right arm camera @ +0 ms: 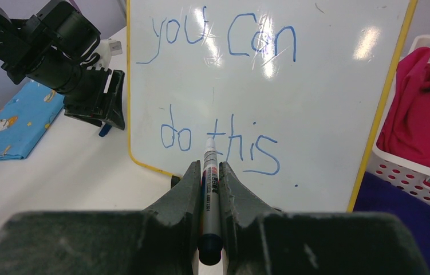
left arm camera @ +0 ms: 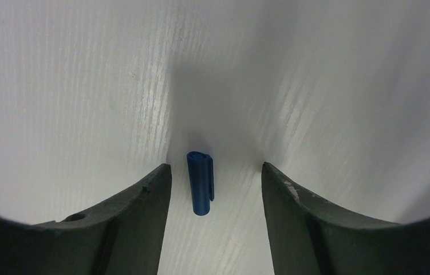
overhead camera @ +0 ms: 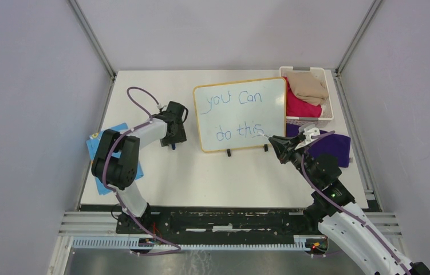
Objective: Write a sentence on the whiteboard
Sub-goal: Close the whiteboard marker at the center of the board.
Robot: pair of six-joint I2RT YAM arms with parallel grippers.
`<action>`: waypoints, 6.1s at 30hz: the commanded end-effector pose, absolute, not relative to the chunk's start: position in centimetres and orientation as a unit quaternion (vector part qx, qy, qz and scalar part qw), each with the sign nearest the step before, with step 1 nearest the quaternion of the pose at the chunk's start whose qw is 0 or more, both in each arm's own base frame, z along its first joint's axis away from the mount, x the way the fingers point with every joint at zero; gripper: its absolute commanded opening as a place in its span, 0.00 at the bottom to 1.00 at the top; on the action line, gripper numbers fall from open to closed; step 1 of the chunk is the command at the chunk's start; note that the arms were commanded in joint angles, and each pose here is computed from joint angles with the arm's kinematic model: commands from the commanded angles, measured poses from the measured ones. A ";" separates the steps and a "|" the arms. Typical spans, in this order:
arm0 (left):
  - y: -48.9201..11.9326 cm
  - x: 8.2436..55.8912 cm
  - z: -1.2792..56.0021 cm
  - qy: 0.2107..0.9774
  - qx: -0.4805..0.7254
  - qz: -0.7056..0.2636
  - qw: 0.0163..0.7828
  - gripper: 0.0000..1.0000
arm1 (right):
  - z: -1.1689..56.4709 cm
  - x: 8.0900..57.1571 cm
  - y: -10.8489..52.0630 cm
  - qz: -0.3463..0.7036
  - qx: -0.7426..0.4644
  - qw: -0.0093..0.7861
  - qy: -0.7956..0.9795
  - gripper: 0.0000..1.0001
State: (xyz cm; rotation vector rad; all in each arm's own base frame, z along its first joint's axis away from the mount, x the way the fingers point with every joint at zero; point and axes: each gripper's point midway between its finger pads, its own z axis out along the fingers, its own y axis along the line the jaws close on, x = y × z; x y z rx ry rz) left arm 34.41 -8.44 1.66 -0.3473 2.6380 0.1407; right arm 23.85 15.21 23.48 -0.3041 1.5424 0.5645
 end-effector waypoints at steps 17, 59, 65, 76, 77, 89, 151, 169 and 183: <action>-7.3 32.4 -0.4 0.968 -0.129 0.079 0.198 0.39 | 26.2 23.8 14.9 0.249 -0.131 0.697 0.659 0.00; -8.1 31.6 1.6 0.973 -0.099 0.055 0.199 0.42 | 25.9 23.9 15.1 0.254 -0.131 0.694 0.661 0.00; -8.4 31.9 1.0 0.976 -0.093 0.053 0.192 0.37 | 26.0 23.9 15.3 0.257 -0.133 0.693 0.660 0.00; -9.5 32.3 0.7 0.976 -0.105 0.027 0.190 0.22 | 26.0 23.9 15.3 0.255 -0.133 0.693 0.661 0.00; -9.6 32.4 0.8 0.975 -0.109 0.025 0.192 0.22 | 26.0 24.0 15.3 0.255 -0.133 0.692 0.662 0.00; -8.5 33.2 1.7 0.971 -0.121 0.038 0.202 0.39 | 26.0 24.0 15.2 0.254 -0.133 0.693 0.662 0.00; -12.6 32.6 31.6 0.793 -0.126 -0.260 0.536 0.02 | 40.0 22.9 19.2 0.351 -0.161 0.753 0.533 0.00; -17.4 27.1 47.8 0.568 -0.099 -0.574 0.581 0.02 | 46.4 15.1 26.2 0.162 -0.189 0.884 0.395 0.00; -21.0 23.8 48.5 0.510 -0.085 -0.717 0.468 0.02 | 43.2 14.1 26.4 0.149 -0.169 0.904 0.365 0.00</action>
